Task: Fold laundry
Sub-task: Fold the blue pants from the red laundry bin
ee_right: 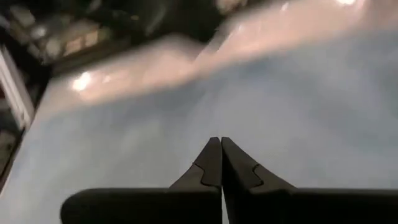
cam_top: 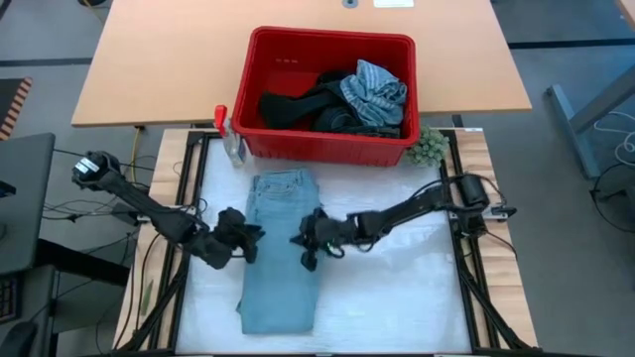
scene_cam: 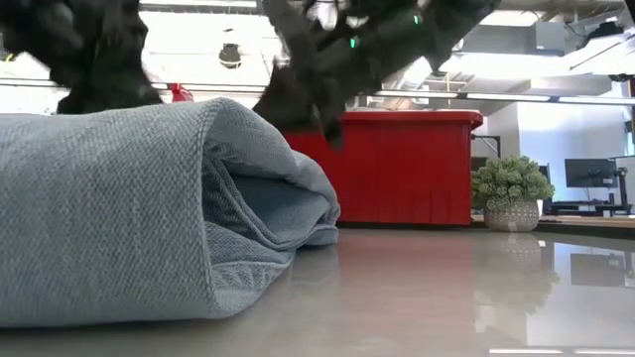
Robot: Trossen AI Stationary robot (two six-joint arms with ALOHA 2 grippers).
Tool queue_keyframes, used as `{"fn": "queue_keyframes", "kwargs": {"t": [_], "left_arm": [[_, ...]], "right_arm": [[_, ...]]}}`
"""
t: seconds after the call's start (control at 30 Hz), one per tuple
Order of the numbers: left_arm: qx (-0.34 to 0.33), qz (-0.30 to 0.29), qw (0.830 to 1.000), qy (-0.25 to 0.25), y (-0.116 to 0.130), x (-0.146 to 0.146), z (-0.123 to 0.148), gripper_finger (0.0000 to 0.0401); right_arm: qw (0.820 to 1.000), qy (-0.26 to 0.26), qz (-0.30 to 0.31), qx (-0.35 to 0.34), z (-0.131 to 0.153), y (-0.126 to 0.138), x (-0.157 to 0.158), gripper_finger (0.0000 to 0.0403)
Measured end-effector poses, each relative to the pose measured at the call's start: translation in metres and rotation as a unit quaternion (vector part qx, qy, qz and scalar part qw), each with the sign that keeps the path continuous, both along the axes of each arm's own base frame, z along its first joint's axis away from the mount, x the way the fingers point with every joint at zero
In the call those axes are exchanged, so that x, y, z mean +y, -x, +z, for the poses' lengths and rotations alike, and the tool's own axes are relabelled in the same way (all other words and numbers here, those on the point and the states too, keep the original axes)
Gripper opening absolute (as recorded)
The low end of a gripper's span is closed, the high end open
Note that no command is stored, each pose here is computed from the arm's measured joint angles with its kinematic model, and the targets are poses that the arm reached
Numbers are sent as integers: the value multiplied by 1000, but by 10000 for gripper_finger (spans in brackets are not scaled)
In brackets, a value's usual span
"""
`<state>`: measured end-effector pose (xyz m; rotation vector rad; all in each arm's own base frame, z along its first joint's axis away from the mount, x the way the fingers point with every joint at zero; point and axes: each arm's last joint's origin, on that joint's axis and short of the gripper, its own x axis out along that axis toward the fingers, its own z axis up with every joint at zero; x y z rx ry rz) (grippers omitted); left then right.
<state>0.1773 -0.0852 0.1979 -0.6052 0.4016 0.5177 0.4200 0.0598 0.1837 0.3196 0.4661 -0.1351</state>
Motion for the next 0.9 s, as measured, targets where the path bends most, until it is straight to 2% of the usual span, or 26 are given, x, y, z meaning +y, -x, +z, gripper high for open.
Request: {"fn": "queue_keyframes", "kwargs": {"t": [0.13, 0.23, 0.33, 0.5, 0.73, 0.83, 0.9], "left_arm": [[-40, -66, 997, 1, -6, -19, 6, 93], [-16, -99, 995, 12, -4, -35, -7, 93], [9, -115, 992, 43, -2, -54, -26, 93], [28, -137, 985, 104, -1, -84, -55, 93], [23, -123, 979, 159, -2, -103, -82, 93], [17, -116, 979, 166, -1, -102, -78, 93], [-2, -121, 980, 160, 1, -100, -66, 93]], "right_arm": [[999, 30, -24, -26, 19, 0, -31, 23], [997, 35, -59, -28, 19, -1, -61, 23], [997, 18, -69, -24, 8, -5, -92, 23], [994, -10, -110, 24, -22, -3, -129, 23], [989, -26, -130, 69, -51, -1, -149, 23], [989, -42, -122, 67, -50, 0, -154, 23], [990, -43, -116, 64, -43, 2, -154, 23]]}}
